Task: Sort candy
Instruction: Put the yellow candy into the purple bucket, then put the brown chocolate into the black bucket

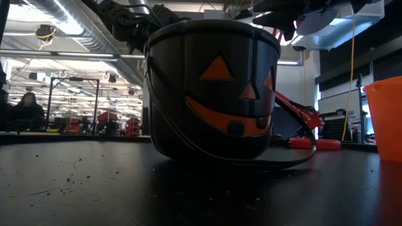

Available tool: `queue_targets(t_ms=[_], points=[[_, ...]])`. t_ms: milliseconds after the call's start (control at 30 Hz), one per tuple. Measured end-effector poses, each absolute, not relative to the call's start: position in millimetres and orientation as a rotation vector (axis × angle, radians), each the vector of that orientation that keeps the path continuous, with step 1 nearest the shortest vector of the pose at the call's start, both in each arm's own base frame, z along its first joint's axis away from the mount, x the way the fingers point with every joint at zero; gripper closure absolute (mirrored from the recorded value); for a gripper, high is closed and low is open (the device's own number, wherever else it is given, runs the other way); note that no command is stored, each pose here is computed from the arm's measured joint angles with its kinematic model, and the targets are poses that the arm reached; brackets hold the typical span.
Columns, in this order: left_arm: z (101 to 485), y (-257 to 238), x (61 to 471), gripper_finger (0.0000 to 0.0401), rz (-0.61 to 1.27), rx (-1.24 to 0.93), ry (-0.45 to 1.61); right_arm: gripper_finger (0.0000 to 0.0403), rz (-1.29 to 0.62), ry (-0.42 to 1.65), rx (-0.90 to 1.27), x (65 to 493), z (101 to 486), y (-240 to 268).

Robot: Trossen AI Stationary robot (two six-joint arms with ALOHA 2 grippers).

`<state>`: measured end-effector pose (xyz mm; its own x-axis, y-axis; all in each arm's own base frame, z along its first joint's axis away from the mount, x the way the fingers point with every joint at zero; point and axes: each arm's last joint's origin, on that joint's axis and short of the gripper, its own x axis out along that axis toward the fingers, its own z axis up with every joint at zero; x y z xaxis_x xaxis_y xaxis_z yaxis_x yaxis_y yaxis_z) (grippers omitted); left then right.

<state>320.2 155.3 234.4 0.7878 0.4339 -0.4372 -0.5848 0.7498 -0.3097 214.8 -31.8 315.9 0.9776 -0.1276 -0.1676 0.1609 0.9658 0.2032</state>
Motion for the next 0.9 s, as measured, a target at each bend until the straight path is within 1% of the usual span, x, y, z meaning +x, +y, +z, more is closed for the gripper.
queue_targets(t_ms=[133, 267, 367, 433, 600, 667, 800, 900], points=[[237, 152, 323, 0.0217, 0.547, -0.419, 0.335, 0.0237, -0.147, 0.151, 0.218, 215, 316, -32], [242, 143, 330, 0.0217, 0.426, -0.415, 0.292, 0.0237, -0.146, 0.150, 0.217, 215, 316, -32], [242, 138, 332, 0.0217, 0.390, -0.407, 0.302, 0.0237, -0.146, 0.148, 0.217, 215, 317, -32], [242, 138, 331, 0.0217, 0.421, -0.401, 0.304, 0.0237, -0.146, 0.145, 0.217, 215, 317, -32], [238, 144, 327, 0.0217, 0.665, -0.344, 0.318, 0.0237, -0.140, 0.147, 0.218, 215, 317, -32], [238, 145, 326, 0.0217, 0.669, -0.343, 0.319, 0.0237, -0.125, 0.152, 0.220, 215, 316, -31], [242, 139, 326, 0.0217, 0.513, -0.346, 0.343, 0.0237, -0.111, 0.169, 0.223, 215, 315, -31], [262, 124, 322, 0.0217, 0.335, -0.402, 0.301, 0.0237, -0.107, 0.181, 0.224, 214, 314, -31]])
